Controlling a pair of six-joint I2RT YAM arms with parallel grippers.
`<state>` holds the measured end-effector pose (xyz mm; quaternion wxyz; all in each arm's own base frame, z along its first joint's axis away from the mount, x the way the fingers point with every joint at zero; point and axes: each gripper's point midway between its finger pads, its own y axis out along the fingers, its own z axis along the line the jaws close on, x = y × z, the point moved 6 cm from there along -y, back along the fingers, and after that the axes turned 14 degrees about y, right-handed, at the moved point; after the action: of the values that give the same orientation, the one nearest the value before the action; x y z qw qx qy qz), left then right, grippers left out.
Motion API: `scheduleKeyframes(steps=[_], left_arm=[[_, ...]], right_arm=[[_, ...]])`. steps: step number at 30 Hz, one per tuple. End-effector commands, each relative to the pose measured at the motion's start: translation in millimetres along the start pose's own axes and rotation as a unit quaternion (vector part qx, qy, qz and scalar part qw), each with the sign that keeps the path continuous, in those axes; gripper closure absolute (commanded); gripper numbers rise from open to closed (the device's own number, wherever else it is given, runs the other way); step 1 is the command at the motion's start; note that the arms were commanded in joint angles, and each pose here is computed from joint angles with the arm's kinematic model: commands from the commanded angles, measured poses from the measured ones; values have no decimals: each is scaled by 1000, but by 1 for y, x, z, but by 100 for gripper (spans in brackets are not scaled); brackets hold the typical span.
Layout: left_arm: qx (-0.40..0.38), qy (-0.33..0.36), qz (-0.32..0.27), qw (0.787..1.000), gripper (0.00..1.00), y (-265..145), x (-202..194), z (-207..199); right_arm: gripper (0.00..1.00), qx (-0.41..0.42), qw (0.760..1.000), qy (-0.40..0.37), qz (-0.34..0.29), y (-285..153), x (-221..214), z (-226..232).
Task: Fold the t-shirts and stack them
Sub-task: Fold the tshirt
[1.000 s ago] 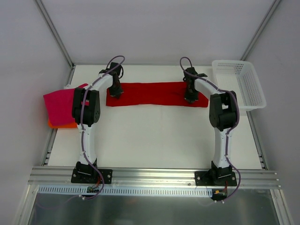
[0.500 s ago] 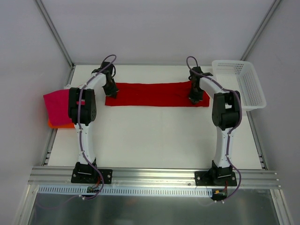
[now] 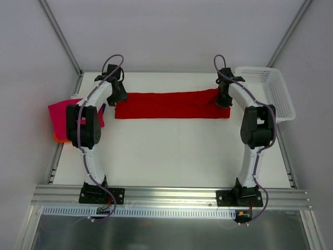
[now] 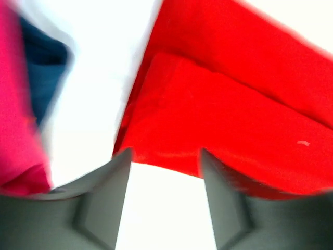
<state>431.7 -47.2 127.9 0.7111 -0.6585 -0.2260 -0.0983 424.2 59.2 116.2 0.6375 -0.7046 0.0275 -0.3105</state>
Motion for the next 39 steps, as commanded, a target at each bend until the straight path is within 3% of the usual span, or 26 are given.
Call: scheduleKeyframes(steps=[1, 5, 8, 10, 12, 15, 29, 39], left_arm=[[12, -6, -121, 993, 40, -73, 30, -8], [9, 7, -139, 990, 32, -90, 28, -16], [12, 20, -123, 992, 39, -75, 26, -20], [2, 31, -104, 994, 49, -59, 24, -26], [-9, 35, -92, 995, 66, -49, 24, -32], [-15, 39, -68, 997, 100, -27, 21, -39], [-12, 59, 2, 998, 100, 41, 11, -53], [19, 24, 48, 998, 100, 25, -41, -33]], right_arm=[[83, 65, 993, 13, -101, -82, 35, -5], [83, 79, 991, 14, -106, -99, 30, -11], [83, 72, 993, 15, -93, -87, 25, -10], [84, 76, 994, 15, -82, -79, 25, -5], [87, 74, 995, 14, -66, -64, 25, 2], [99, 68, 997, 10, -43, -45, 26, 12], [99, 45, 999, 2, 4, 6, 37, 33], [99, 48, 998, 13, 45, 30, 35, 42]])
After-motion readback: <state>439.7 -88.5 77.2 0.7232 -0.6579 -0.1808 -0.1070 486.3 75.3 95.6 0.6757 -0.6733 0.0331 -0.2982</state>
